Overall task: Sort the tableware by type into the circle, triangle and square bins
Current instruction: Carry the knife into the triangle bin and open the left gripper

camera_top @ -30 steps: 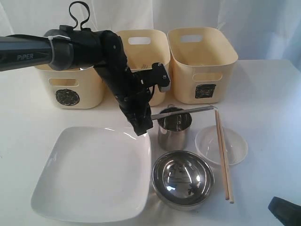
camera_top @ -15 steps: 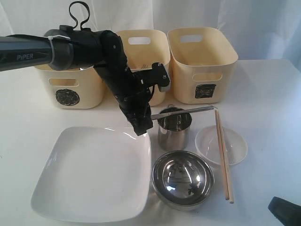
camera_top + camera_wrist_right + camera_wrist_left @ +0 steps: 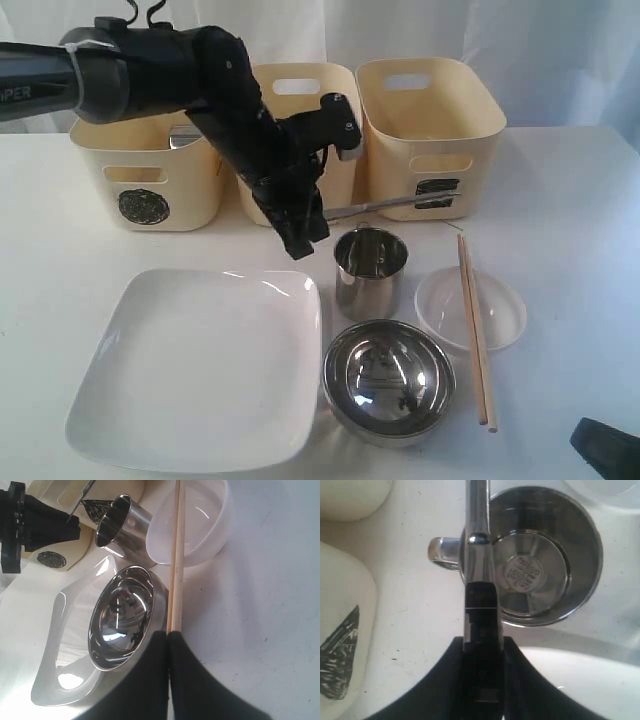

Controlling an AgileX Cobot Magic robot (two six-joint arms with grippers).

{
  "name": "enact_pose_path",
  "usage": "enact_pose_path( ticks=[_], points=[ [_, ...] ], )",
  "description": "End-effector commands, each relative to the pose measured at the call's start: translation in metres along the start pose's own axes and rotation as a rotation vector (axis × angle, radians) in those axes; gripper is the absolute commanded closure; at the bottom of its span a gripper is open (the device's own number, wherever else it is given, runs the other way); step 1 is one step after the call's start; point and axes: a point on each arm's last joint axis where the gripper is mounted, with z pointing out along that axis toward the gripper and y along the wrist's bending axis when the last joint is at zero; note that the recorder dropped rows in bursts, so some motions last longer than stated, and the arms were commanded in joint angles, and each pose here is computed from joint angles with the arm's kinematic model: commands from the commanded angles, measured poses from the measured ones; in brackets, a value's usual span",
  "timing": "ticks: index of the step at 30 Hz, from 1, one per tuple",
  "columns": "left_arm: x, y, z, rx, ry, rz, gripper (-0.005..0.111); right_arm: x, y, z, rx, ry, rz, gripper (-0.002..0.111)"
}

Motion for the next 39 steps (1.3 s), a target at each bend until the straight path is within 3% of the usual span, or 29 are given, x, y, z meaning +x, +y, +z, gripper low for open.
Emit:
enact_pose_path(
  ticks=[1, 7, 18, 25, 39],
  points=[
    [-0.012, 0.005, -0.02, -0.1, -0.064, 0.028, 0.107, 0.001, -0.001, 0.0, -0.002, -0.004, -0.004, 0.108],
    [-0.024, 0.025, -0.04, -0.34, -0.186, 0.024, 0.107, 0.001, -0.001, 0.0, -0.002, -0.004, -0.004, 0.108],
    [-0.009, 0.072, -0.063, -0.578, -0.335, -0.166, 0.107, 0.001, -0.001, 0.0, -0.002, -0.004, -0.004, 0.108],
    [0.014, 0.094, -0.061, -0.626, -0.351, -0.287, 0.107, 0.001, -0.001, 0.0, -0.002, -0.004, -0.004, 0.108],
    [0.016, 0.115, -0.028, -0.64, -0.355, -0.296, 0.107, 0.001, -0.001, 0.0, -0.002, -0.004, -0.004, 0.108]
  ],
)
